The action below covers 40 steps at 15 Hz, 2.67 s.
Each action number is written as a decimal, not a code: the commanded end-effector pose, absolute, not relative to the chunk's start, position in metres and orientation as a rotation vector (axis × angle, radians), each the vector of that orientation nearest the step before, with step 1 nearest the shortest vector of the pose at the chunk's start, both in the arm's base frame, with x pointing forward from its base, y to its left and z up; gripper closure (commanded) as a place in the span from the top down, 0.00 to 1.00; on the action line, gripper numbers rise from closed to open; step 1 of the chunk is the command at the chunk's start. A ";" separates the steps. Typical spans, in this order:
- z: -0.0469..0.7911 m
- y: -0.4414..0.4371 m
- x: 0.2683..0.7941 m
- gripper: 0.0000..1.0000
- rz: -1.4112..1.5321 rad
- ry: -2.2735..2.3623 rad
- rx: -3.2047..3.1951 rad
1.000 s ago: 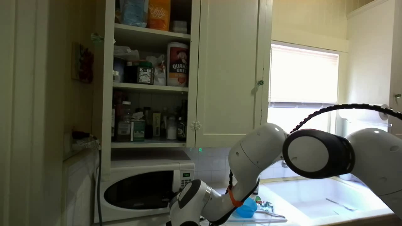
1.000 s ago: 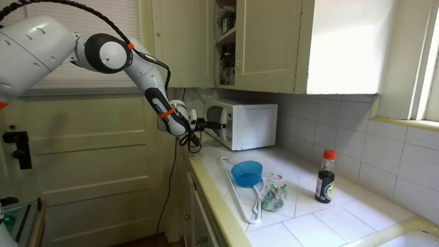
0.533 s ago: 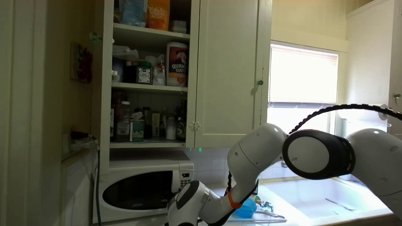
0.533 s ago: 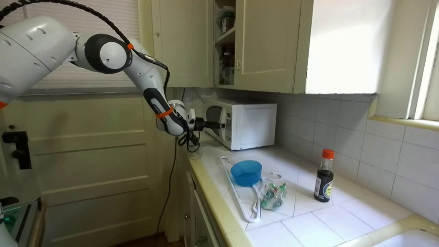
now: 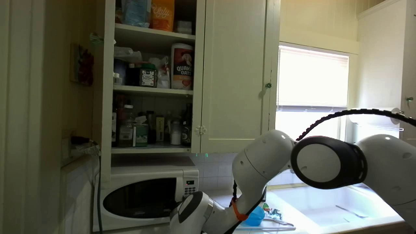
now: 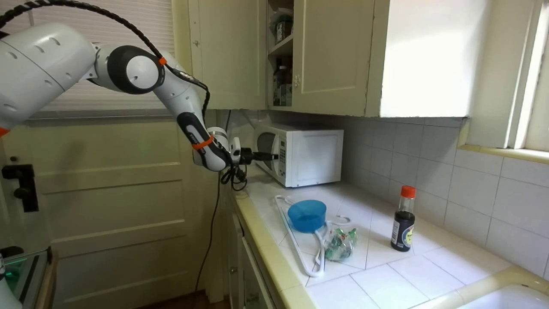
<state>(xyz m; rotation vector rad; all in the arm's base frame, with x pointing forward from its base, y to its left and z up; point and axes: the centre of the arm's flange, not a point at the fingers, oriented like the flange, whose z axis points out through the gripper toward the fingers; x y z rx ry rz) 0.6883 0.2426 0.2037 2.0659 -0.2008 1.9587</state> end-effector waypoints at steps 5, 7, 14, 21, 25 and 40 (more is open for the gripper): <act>0.175 0.311 0.662 0.16 1.949 0.007 2.123; 0.174 0.312 0.662 0.67 1.944 0.011 2.114; 0.158 0.354 0.654 1.00 1.776 -0.220 1.875; 0.138 0.426 0.600 1.00 1.671 -0.379 1.800; 0.139 0.418 0.586 1.00 1.835 -0.270 1.857; 0.116 0.363 0.577 1.00 1.922 -0.291 1.722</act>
